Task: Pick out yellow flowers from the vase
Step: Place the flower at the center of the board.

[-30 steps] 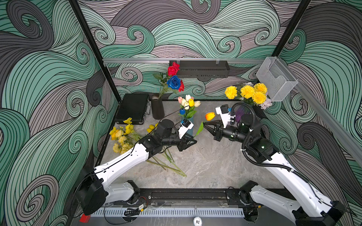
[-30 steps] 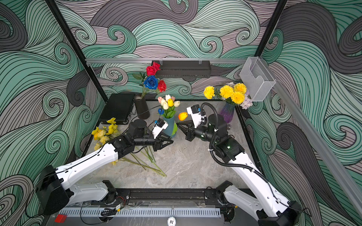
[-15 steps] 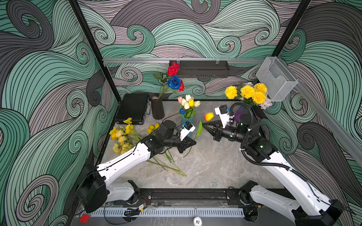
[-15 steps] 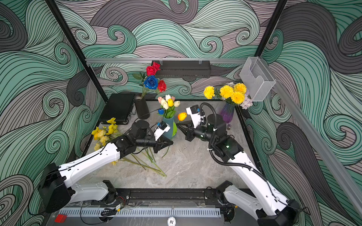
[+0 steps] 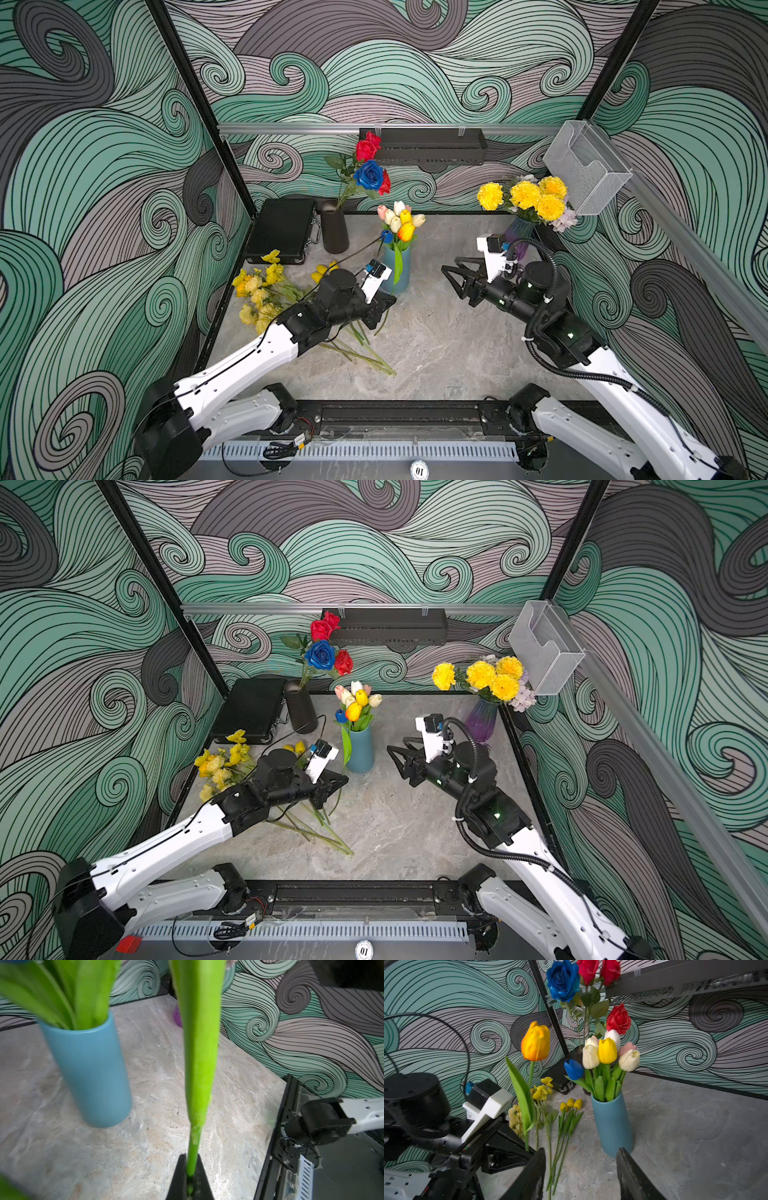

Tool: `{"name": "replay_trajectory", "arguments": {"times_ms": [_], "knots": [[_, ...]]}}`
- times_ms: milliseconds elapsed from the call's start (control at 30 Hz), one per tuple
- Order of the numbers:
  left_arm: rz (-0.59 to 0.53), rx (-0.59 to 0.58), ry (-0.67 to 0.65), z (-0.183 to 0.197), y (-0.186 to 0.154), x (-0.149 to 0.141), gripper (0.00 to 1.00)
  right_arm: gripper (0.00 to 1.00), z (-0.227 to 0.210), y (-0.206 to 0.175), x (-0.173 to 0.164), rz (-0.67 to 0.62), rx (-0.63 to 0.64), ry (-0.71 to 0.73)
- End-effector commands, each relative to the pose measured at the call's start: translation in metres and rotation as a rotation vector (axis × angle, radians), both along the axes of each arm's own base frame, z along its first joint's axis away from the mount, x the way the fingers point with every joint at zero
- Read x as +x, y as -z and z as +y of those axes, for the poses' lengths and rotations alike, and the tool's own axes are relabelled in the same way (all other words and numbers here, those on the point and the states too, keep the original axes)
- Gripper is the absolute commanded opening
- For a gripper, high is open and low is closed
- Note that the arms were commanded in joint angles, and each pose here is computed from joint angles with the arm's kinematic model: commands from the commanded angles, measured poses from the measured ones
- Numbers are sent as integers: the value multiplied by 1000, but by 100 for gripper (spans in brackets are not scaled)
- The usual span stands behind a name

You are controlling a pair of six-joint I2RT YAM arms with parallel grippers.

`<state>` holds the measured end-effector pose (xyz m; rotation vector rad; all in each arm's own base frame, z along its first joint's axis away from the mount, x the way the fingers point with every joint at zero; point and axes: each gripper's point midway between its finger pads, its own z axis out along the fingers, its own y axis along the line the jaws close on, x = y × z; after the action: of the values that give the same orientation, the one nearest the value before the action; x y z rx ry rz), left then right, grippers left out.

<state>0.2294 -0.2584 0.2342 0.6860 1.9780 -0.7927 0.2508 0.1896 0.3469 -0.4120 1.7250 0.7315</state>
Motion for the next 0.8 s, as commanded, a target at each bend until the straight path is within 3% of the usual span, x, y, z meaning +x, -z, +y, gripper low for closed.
{"name": "replay_trajectory", "arguments": {"times_ms": [0, 267, 767], "knots": [[41, 23, -255, 42, 8, 16, 0, 56, -21, -5, 16, -45, 7, 150], [283, -110, -542, 87, 29, 31, 0, 56, -19, 2, 28, 4, 3, 179], [642, -124, -650, 101, 106, 65, 0, 56, -18, 6, 29, 12, -21, 175]]}}
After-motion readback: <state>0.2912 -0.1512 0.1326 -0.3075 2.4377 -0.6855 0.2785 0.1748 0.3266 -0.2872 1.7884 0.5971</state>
